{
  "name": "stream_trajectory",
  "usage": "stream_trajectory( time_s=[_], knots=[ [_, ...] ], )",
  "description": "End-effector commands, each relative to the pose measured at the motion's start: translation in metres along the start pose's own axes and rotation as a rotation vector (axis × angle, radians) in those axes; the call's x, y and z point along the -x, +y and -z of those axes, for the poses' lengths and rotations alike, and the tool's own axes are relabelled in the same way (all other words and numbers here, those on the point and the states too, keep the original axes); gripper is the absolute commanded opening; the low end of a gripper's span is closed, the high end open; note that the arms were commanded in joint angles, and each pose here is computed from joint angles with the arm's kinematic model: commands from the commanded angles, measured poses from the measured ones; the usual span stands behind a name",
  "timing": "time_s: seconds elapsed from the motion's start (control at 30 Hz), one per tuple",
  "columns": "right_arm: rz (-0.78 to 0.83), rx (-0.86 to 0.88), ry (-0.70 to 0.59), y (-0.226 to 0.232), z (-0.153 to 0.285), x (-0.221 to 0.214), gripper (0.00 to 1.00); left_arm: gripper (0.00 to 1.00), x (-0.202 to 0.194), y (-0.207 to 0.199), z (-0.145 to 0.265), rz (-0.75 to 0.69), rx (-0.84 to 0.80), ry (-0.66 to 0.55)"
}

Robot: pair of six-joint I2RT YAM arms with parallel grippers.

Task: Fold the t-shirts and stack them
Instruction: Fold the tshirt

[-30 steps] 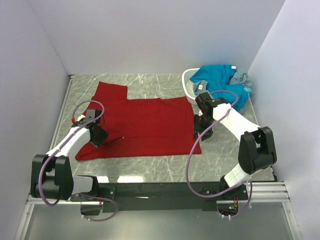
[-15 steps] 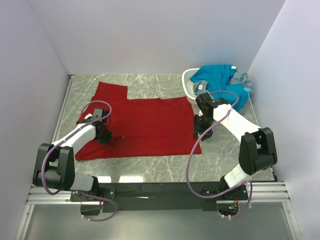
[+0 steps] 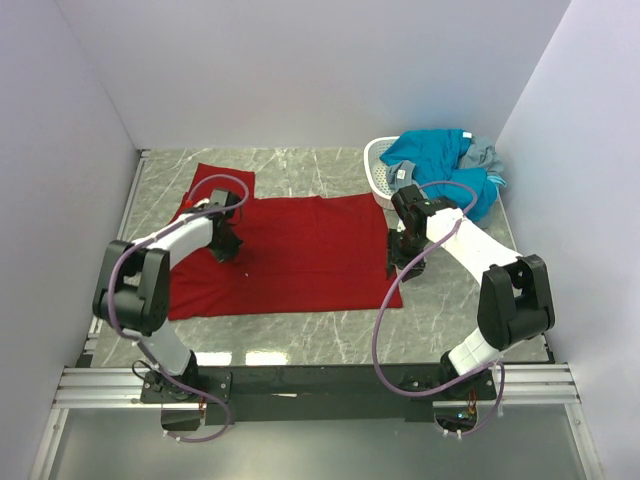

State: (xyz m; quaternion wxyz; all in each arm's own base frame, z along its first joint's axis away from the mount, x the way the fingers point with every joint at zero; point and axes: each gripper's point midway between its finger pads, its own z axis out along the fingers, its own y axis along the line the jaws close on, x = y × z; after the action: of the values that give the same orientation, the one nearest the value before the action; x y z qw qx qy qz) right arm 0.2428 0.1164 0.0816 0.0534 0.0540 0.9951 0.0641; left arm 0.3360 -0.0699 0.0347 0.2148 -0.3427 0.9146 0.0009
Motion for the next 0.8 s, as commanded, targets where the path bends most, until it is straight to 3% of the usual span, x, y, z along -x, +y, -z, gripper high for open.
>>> stream_trajectory(
  time_s=[0.0,0.2,0.27,0.37,0.4,0.5,0.77],
  knots=[
    [0.006,0.024,-0.023,0.005,0.003,0.001,0.5,0.01,0.008,-0.017,0.003,-0.073,-0.003,-0.027],
    [0.006,0.022,-0.015,0.004,0.0,-0.001,0.5,0.01,0.009,-0.032,0.006,-0.074,-0.005,-0.038],
    [0.008,0.023,-0.021,0.005,-0.001,-0.001,0.5,0.06,0.011,-0.033,0.006,-0.065,0.002,-0.052],
    [0.006,0.026,-0.03,0.005,-0.002,0.002,0.5,0.26,0.018,-0.035,0.011,-0.044,0.005,-0.076],
    [0.011,0.029,-0.033,0.006,-0.003,0.003,0.5,0.42,0.023,-0.038,0.015,-0.037,-0.005,-0.093],
    [0.04,0.044,-0.059,0.013,0.001,0.012,0.5,0.7,0.037,-0.047,0.029,-0.019,-0.038,-0.134],
    [0.137,0.067,-0.12,0.04,0.009,0.044,0.5,0.95,0.072,-0.056,0.071,0.009,-0.103,-0.256]
  ],
)
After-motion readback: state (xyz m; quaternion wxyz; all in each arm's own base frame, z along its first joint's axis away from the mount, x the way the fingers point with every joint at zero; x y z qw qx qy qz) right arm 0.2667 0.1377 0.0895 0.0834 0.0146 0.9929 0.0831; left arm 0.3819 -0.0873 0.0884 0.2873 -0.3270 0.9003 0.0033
